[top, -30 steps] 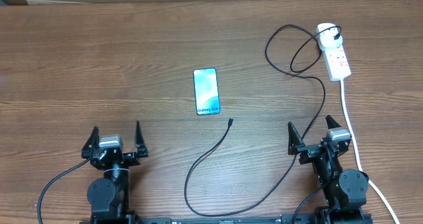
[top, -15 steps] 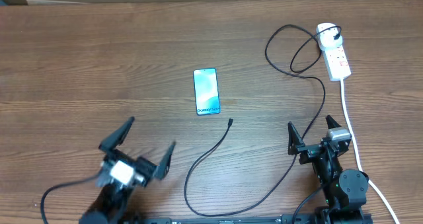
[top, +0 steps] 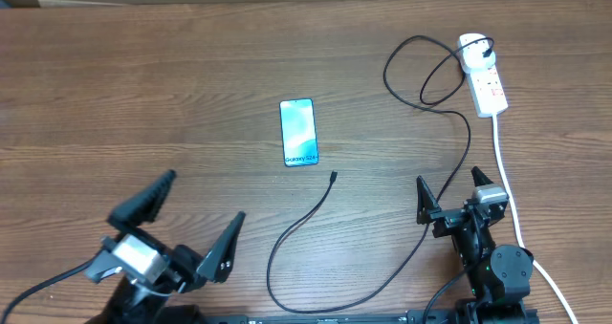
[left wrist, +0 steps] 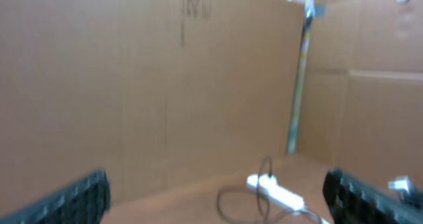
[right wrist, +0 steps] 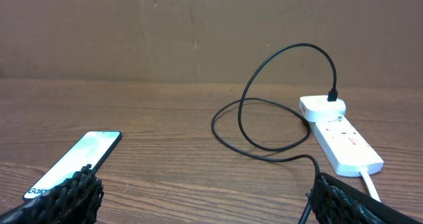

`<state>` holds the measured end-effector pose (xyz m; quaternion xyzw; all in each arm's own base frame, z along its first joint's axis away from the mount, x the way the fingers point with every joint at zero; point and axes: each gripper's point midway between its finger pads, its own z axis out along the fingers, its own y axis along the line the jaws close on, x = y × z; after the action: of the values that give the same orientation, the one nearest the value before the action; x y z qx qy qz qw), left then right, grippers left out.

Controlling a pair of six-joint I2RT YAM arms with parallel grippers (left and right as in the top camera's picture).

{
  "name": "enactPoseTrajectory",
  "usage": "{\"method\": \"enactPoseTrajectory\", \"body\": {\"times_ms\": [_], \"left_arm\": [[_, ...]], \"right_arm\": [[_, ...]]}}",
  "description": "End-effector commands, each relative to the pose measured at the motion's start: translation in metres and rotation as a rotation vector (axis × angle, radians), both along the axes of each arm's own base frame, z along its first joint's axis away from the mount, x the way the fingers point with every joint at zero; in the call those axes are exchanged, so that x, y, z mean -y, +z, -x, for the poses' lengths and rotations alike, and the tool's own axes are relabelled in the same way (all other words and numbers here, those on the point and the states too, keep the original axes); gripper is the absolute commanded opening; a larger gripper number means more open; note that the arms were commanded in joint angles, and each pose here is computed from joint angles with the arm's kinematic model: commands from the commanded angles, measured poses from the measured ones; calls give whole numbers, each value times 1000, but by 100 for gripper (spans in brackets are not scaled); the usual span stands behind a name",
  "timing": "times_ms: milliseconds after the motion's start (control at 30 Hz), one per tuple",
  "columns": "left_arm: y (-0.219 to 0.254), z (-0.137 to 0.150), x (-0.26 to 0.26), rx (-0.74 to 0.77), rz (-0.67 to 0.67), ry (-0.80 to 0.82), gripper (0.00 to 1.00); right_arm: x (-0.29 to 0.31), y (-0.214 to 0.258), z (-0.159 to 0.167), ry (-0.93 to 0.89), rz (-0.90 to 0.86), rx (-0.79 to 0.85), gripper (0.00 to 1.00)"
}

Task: Plug charger to phone and switch on socket
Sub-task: 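Swing the left arm up and reach the left gripper over the phone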

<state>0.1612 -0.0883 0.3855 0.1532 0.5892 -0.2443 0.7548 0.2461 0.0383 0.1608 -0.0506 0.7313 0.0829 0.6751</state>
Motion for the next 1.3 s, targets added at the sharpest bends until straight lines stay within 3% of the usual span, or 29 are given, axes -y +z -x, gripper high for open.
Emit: {"method": "enactPoseTrajectory", "body": {"times_ms": [0, 67, 167, 333, 400, 567, 667, 867, 1000, 1267], "left_arm": [[19, 0, 8, -79, -217, -12, 100], [21, 8, 28, -165, -224, -175, 99], [33, 1, 34, -167, -201, -226, 99], [53, -25, 9, -263, -67, -60, 100], [56, -37, -9, -376, -1, 57, 100], [37, -52, -41, -705, -14, 255, 100], [26, -55, -31, -839, -62, 188, 100], [1, -65, -7, -1042, -9, 27, 100], [-16, -80, -16, -1170, 76, 145, 100], [-57, -105, -7, -1340, -42, 378, 100]], "right_arm": [[0, -2, 0, -2, -2, 0, 100], [0, -2, 0, -2, -2, 0, 100], [0, -2, 0, -2, -2, 0, 100], [0, -2, 0, -2, -2, 0, 100], [0, -2, 0, -2, -2, 0, 100], [0, -2, 0, -2, -2, 0, 100], [0, -2, 0, -2, -2, 0, 100], [0, -2, 0, -2, -2, 0, 100], [0, -2, 0, -2, -2, 0, 100], [0, -2, 0, -2, -2, 0, 100]]}}
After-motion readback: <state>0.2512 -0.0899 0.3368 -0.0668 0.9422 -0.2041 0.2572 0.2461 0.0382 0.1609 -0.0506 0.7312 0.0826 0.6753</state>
